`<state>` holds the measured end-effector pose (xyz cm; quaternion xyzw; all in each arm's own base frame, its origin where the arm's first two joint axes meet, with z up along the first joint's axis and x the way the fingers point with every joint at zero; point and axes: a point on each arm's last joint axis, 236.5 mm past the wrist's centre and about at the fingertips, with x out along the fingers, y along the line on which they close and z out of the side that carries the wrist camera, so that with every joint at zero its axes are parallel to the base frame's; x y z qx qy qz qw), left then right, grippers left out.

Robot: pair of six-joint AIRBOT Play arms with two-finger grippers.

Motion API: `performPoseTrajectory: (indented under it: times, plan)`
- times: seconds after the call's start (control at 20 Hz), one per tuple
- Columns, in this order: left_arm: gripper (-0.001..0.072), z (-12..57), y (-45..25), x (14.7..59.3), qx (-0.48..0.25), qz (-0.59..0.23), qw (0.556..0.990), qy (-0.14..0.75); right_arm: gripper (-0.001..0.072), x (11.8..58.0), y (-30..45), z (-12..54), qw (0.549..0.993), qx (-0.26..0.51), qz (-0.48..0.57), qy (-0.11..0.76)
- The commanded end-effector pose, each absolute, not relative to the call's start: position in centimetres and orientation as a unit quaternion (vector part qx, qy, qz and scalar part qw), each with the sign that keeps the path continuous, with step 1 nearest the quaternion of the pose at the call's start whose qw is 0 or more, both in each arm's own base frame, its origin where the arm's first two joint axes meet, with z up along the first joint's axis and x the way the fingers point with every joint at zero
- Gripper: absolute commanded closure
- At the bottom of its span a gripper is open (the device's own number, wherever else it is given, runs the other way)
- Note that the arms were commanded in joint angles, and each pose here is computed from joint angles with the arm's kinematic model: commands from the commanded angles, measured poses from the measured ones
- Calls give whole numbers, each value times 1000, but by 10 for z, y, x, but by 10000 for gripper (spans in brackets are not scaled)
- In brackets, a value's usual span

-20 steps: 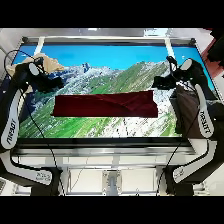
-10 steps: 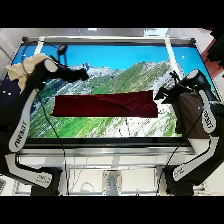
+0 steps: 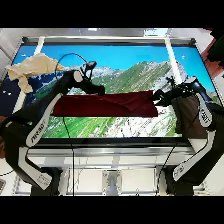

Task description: Fold the shirts.

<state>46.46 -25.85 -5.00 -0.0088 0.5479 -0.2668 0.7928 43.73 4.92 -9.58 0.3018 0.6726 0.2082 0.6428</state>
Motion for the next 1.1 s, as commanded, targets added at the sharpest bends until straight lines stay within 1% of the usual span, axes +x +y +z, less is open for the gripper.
performPoseTrajectory:
  times: [0.0, 0.05, 0.1, 0.15, 0.2, 0.25, 0.3, 0.35, 0.4, 0.55, 0.7, 0.85, 1.0, 1.05]
  plan:
    - [179, -79, -271, 448, 7, -276, 769, 577, 101, 444, 70, -93, 644, 310, 230, 661]
    - [224, -84, -273, 446, 9, -277, 765, 581, 112, 444, 77, -94, 644, 304, 233, 662]
    - [224, -89, -275, 444, 12, -278, 762, 585, 164, 444, 83, -94, 645, 300, 236, 663]
    - [225, -94, -276, 442, 14, -278, 760, 587, 257, 445, 89, -95, 645, 295, 240, 663]
    - [250, -98, -276, 442, 17, -277, 759, 589, 391, 444, 96, -94, 644, 292, 244, 663]
    - [304, -101, -274, 443, 20, -274, 758, 591, 550, 445, 103, -92, 642, 294, 250, 662]
    - [353, -104, -270, 443, 27, -269, 758, 593, 658, 445, 108, -86, 640, 299, 261, 659]
    - [362, -106, -267, 444, 36, -266, 759, 594, 683, 447, 115, -75, 638, 305, 284, 648]
    - [363, -107, -264, 444, 42, -264, 759, 593, 683, 450, 121, -62, 635, 314, 301, 638]
    - [364, -108, -263, 445, 46, -263, 760, 593, 684, 461, 123, -19, 655, 303, 324, 612]
    - [364, -108, -263, 445, 45, -263, 759, 593, 685, 473, 138, 46, 683, 289, 367, 561]
    - [364, -107, -263, 445, 46, -263, 759, 594, 686, 478, 168, 106, 710, 257, 403, 517]
    - [366, -103, -263, 447, 46, -264, 761, 591, 687, 476, 218, 138, 721, 229, 423, 499]
    - [428, -94, -262, 452, 45, -263, 764, 587, 687, 472, 237, 142, 721, 218, 430, 497]
